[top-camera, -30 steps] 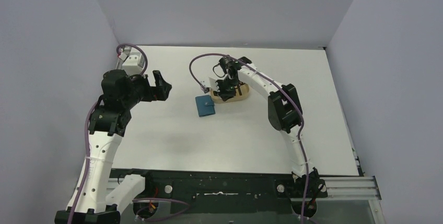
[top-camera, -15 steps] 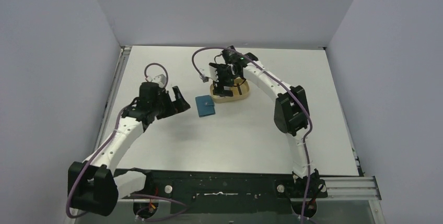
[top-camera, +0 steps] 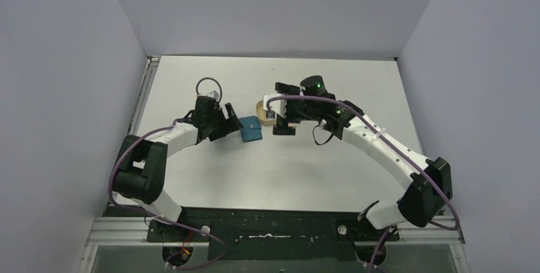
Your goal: Take the credit cards out of the card holder
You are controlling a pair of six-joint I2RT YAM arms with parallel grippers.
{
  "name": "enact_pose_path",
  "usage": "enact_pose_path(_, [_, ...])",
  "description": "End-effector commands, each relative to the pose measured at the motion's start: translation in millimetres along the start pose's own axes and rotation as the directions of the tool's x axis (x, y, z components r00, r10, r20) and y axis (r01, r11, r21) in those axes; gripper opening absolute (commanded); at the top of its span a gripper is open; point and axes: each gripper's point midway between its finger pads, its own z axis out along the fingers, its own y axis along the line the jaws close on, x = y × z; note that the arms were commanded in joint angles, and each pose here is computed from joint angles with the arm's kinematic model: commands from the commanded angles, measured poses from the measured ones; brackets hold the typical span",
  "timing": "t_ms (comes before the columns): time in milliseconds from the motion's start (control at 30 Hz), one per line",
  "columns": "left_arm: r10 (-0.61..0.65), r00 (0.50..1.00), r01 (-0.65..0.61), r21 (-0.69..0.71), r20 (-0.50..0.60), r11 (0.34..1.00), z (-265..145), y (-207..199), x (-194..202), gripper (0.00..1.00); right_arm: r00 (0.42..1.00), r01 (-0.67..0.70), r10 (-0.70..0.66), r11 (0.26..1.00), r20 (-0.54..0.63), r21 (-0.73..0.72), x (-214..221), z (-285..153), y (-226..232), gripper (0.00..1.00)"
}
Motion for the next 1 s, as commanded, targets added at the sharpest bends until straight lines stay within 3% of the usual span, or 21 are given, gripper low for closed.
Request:
enact_pose_path(0, [-0.025,0.996,0.012,0.149,0.083,0.989,15,-37,-25,0.77,0.989,-0.077,0.064,0.993,0.136,0.090,-23,-15,14,1.00])
enact_pose_path(167, [0.006,0.999,-0.013,0.147,0.052,0.989,35,-44,-18,0.74,0.980,-0.149,0.141,0.988,0.141,0.045,-11,6,62,0.96])
enact_pose_path(300, [-0.007,0.999,0.002,0.124,0.043,0.992,48,-38,-16,0.62,0.979,-0.175,0.175,0.984,0.102,-0.010,-2,15,97,0.94])
enact_pose_path(667, [-0.035,0.999,0.038,0.138,-0.025,0.990,62,-31,7,0.00,0.982,-0.188,0.188,0.982,0.026,-0.016,16,7,122,0.94])
enact_pose_path(867, [-0.017,0.999,0.026,0.174,-0.051,0.984,44,-33,27,0.00,0.977,-0.211,0.212,0.977,0.020,-0.026,21,13,127,0.95])
enact_pose_path(967, [0.037,0.996,-0.019,0.202,-0.083,0.979,30,-42,55,0.00,0.966,-0.256,0.256,0.966,0.035,-0.025,21,20,130,0.95])
